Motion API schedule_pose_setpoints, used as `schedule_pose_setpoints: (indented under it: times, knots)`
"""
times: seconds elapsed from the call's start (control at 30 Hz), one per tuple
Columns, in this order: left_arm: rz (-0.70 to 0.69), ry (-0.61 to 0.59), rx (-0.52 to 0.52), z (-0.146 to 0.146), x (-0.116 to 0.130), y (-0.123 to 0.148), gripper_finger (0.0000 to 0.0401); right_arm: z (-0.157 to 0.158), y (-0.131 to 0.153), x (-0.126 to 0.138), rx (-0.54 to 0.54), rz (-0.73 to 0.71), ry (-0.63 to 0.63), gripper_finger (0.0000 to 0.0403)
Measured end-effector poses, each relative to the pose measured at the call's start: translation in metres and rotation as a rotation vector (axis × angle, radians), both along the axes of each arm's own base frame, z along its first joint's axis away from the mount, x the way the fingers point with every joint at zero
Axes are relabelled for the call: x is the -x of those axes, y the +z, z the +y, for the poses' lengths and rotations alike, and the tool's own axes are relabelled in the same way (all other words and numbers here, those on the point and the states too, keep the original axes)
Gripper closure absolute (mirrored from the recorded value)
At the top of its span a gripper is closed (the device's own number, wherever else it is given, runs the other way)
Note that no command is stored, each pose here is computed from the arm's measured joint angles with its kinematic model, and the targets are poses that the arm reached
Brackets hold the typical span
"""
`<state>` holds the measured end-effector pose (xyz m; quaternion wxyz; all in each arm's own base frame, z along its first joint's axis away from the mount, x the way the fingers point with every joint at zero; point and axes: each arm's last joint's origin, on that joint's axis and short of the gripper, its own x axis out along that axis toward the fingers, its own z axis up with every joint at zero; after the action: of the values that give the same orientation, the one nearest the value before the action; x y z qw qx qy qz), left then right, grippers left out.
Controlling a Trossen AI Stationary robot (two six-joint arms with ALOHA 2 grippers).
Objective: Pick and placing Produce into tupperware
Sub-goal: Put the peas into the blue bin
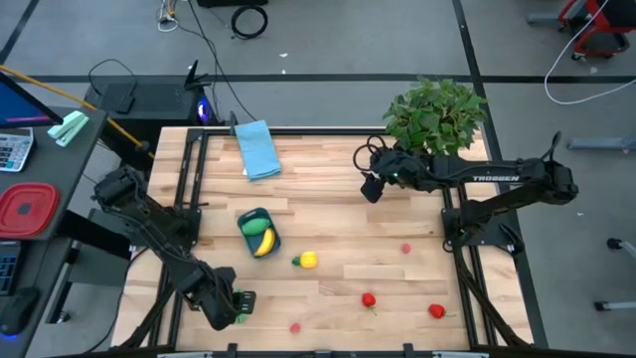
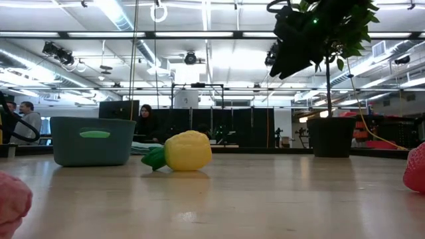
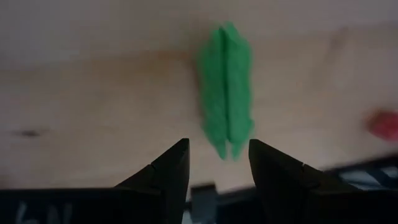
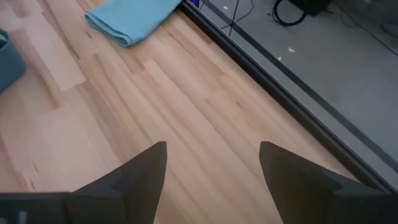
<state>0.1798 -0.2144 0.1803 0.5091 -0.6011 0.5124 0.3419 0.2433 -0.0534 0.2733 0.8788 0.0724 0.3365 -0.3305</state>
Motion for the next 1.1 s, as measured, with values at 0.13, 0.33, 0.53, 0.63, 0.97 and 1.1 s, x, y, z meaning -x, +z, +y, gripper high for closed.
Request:
schedule_pose_setpoints:
  times: [0.13, 0.33, 0.53, 0.63, 0.97, 1.1]
  knots:
    - [0.024, -0.007, -0.042, 0.004, 0.002, -0.002, 0.0229, 0.000, 0.000, 0.000, 0.000, -0.002, -0.001, 0.0136]
    - [0.017, -0.006, -0.056, 0.004, 0.002, -0.002, 0.0229, 0.000, 0.000, 0.000, -0.004, -0.005, -0.005, 0.0136]
    - [0.017, -0.004, -0.068, 0.003, -0.005, -0.012, 0.0229, 0.000, 0.000, 0.000, -0.004, -0.005, -0.005, 0.0136]
    - [-0.002, -0.019, -0.064, 0.000, -0.012, -0.019, 0.0229, 0.000, 0.000, 0.000, -0.004, -0.005, -0.005, 0.0136]
    - [-0.021, -0.029, -0.069, 0.002, -0.019, -0.022, 0.0229, 0.000, 0.000, 0.000, -0.005, -0.005, -0.006, 0.0136]
    - [-0.006, -0.023, -0.078, 0.002, -0.022, -0.029, 0.0229, 0.000, 0.000, 0.000, -0.005, -0.005, -0.005, 0.0136]
